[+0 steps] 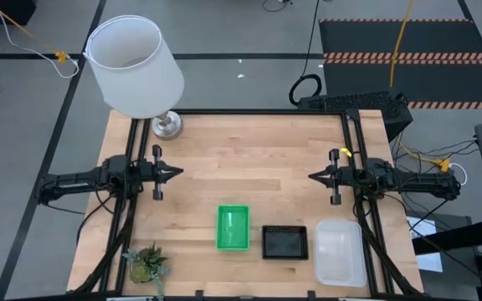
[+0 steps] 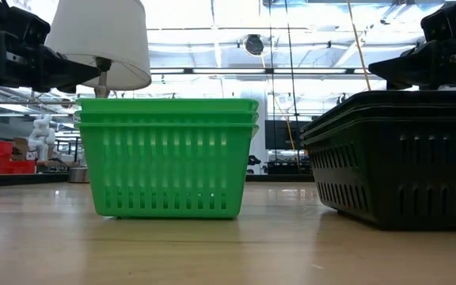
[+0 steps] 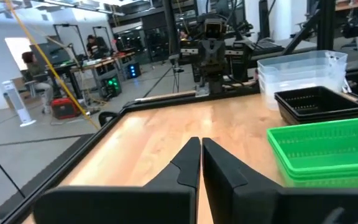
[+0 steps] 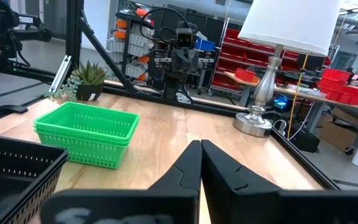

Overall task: Stack baskets by color
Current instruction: Return to Home Position

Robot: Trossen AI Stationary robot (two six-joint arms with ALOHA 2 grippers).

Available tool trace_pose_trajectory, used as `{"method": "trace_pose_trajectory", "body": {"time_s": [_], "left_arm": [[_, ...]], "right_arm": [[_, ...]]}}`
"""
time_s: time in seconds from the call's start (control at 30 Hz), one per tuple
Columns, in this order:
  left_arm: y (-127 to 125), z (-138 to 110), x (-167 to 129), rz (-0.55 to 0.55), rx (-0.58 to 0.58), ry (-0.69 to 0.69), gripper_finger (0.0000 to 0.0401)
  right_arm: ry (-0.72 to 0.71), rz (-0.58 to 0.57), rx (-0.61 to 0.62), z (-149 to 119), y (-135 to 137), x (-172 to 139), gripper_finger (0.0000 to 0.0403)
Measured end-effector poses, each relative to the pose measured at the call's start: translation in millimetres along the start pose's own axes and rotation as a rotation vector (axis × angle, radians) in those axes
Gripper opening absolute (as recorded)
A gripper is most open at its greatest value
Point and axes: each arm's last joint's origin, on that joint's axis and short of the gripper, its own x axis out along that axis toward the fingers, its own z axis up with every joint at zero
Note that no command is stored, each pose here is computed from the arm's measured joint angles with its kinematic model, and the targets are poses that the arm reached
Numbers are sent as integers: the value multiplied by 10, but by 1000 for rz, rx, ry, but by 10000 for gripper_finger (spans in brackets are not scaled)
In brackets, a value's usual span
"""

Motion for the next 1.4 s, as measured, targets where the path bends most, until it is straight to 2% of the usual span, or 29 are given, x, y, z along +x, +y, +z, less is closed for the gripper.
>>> {"method": "trace_pose_trajectory", "body": {"time_s": [0.13, 0.43, 0.77, 1.4], "left_arm": [[2, 0, 0, 3, 11, 0, 22], [3, 1, 0, 7, 5, -1, 3], [3, 2, 0, 7, 4, -1, 36], [3, 3, 0, 7, 4, -2, 37]], "right_arm": [[0, 0, 0, 0, 0, 0, 2], [0, 0, 0, 0, 0, 0, 2], [0, 0, 0, 0, 0, 0, 2], [0, 0, 0, 0, 0, 0, 2]]}}
